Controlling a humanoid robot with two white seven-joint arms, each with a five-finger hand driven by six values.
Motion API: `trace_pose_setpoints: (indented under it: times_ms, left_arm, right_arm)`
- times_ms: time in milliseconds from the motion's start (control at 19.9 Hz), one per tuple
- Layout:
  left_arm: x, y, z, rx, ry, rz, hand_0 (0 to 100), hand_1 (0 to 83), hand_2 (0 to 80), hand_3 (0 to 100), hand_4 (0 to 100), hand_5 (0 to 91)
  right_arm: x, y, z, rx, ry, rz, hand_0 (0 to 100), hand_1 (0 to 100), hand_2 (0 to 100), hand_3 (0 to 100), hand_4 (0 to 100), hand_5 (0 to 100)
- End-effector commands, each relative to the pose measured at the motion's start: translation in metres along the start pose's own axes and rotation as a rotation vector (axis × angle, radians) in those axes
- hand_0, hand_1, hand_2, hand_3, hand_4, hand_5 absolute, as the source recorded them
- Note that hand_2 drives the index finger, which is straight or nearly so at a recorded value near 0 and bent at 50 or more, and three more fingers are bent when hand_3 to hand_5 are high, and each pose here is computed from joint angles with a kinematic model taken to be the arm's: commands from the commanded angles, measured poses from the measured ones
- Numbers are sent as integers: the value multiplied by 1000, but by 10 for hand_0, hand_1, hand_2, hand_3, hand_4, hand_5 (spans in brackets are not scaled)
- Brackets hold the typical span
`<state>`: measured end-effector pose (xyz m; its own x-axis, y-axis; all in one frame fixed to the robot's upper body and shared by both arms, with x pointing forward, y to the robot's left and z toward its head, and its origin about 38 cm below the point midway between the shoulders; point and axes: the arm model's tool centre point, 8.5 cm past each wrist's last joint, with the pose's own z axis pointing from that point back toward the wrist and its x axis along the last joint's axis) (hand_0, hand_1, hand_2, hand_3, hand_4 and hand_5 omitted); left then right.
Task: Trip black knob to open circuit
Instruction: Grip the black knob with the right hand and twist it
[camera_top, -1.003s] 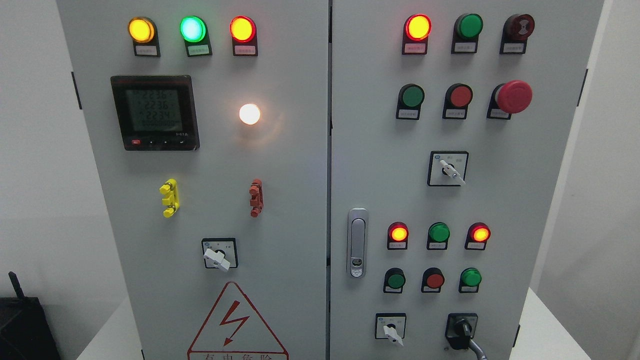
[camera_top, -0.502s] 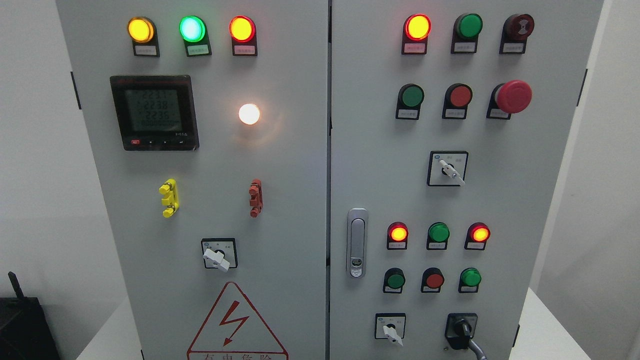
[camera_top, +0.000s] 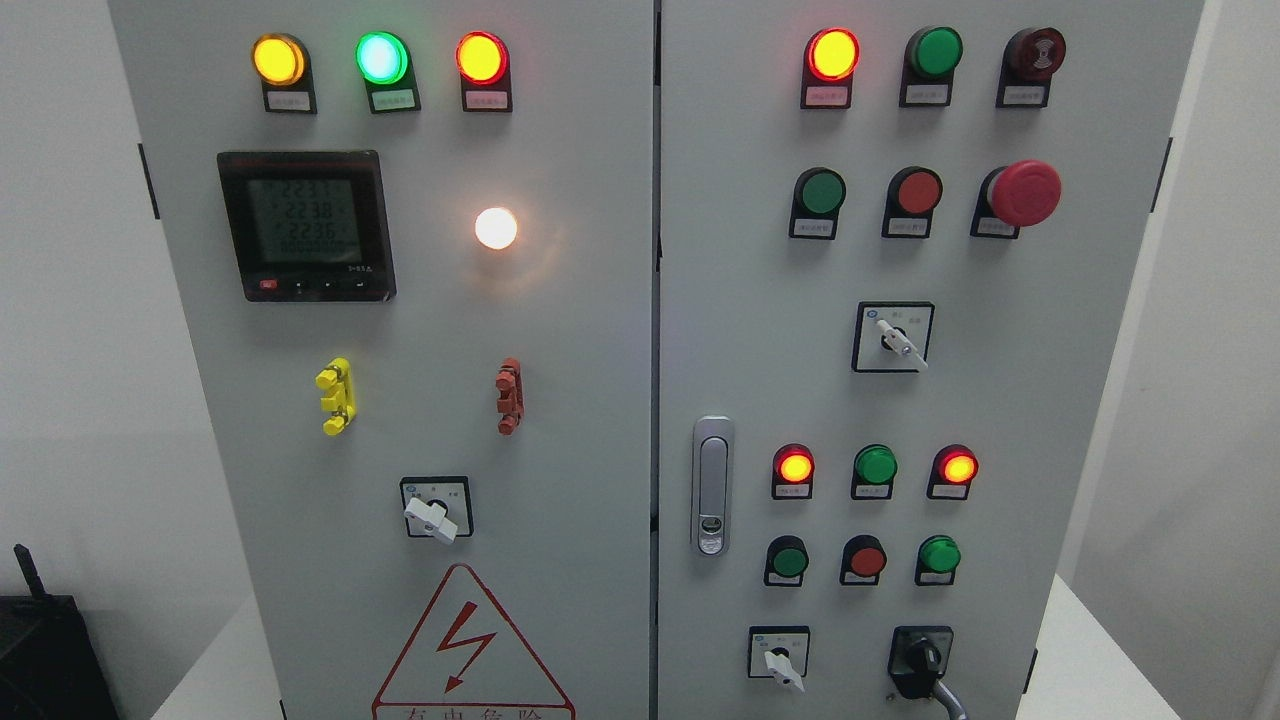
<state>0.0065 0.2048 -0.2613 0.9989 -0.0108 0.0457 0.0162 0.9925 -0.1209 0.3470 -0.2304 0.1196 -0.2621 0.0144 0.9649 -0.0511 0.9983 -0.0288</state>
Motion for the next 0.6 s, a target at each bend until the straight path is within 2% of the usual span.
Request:
trace_pose_setpoints:
  times_ms: [0, 552]
  left_arm:
    - [5, 1, -1, 2, -16, -1, 120, 389, 0, 0, 0, 0]
    - [5, 1, -1, 2, -16, -3, 120, 389, 0, 0, 0, 0]
  right_arm:
    - [0, 16, 0, 20, 0, -32, 0, 0, 0, 1000, 1000, 1000]
    - [2, 16, -2, 21, -8, -31, 0, 0, 0, 1000, 1000, 1000]
